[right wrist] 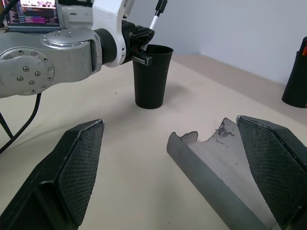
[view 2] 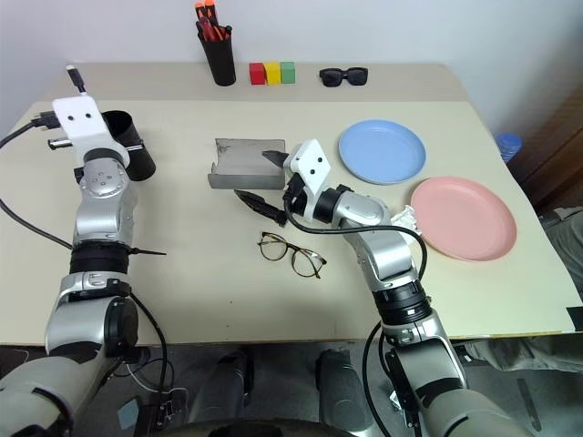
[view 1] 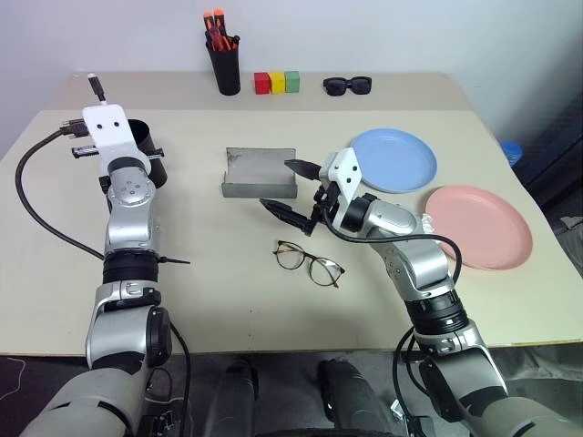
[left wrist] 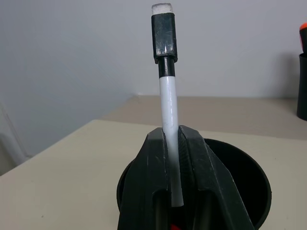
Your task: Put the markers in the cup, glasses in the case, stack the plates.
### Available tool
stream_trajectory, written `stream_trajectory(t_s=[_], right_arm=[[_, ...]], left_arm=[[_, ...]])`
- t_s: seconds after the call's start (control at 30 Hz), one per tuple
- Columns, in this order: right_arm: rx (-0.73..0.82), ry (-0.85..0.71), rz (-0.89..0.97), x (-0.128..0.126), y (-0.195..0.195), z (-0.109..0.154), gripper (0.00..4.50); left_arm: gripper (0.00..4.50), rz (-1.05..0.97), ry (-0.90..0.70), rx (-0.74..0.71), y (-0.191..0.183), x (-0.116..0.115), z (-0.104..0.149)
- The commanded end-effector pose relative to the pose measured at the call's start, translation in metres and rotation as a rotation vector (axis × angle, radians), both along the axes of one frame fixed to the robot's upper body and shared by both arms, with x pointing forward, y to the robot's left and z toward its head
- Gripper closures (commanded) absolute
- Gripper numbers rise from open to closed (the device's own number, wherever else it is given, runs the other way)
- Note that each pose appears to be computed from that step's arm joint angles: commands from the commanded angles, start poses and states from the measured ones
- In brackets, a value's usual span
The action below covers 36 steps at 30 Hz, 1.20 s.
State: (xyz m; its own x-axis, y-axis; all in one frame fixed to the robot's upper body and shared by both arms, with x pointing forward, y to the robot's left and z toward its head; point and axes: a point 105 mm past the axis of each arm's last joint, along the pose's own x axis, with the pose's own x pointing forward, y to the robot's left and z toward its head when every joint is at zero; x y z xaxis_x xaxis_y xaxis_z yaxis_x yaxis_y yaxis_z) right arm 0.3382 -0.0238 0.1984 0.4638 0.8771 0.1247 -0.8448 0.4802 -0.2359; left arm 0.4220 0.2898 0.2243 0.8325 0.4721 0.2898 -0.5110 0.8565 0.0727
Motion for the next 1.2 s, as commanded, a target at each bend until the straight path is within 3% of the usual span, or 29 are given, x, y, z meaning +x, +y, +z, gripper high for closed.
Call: stream_trajectory(t_s=[0.03,0.1,0.23,0.5,0.63,0.7,0.77,0.83,0.87,1.0,1.2], right_arm=[[0.028,-0.049,0.020,-0.004,0.002,0.015,0.00],[0.024,-0.050,0.024,-0.005,0.003,0.014,0.00],[0.023,-0.050,0.029,-0.006,0.004,0.014,0.00],[0.022,-0.048,0.035,-0.007,0.004,0.014,0.00],[0.017,-0.053,0.028,-0.006,0.001,0.016,0.00],[0.001,-0.059,0.021,-0.004,-0.005,0.016,0.00],[-0.029,-0.060,0.020,-0.003,-0.014,0.016,0.00],[-0.074,-0.056,0.030,-0.003,-0.023,0.013,0.00],[-0.103,-0.052,0.035,-0.005,-0.028,0.010,0.00],[-0.215,-0.012,0.023,-0.007,-0.057,0.000,0.00],[-0.327,0.037,-0.065,-0.011,-0.105,-0.008,0.00]], left_arm=[[4.11,0.002,-0.047,-0.004,0.000,-0.004,0.011],[3.35,0.015,-0.043,0.001,0.001,-0.004,0.010],[1.43,0.040,-0.039,0.010,0.002,-0.006,0.009],[1.43,0.052,-0.072,-0.008,0.005,-0.008,0.015],[1.43,-0.007,-0.141,0.000,-0.004,-0.008,0.037],[1.43,-0.166,-0.173,0.014,-0.023,-0.004,0.054],[0.85,-0.426,-0.152,0.045,-0.056,0.000,0.065],[0.11,-0.631,-0.059,0.111,-0.084,0.000,0.060],[0.02,-0.690,0.000,0.152,-0.093,-0.001,0.054],[0.02,-0.964,0.258,0.334,-0.130,-0.011,0.019],[0.02,-1.181,0.520,0.346,-0.148,-0.012,-0.030]])
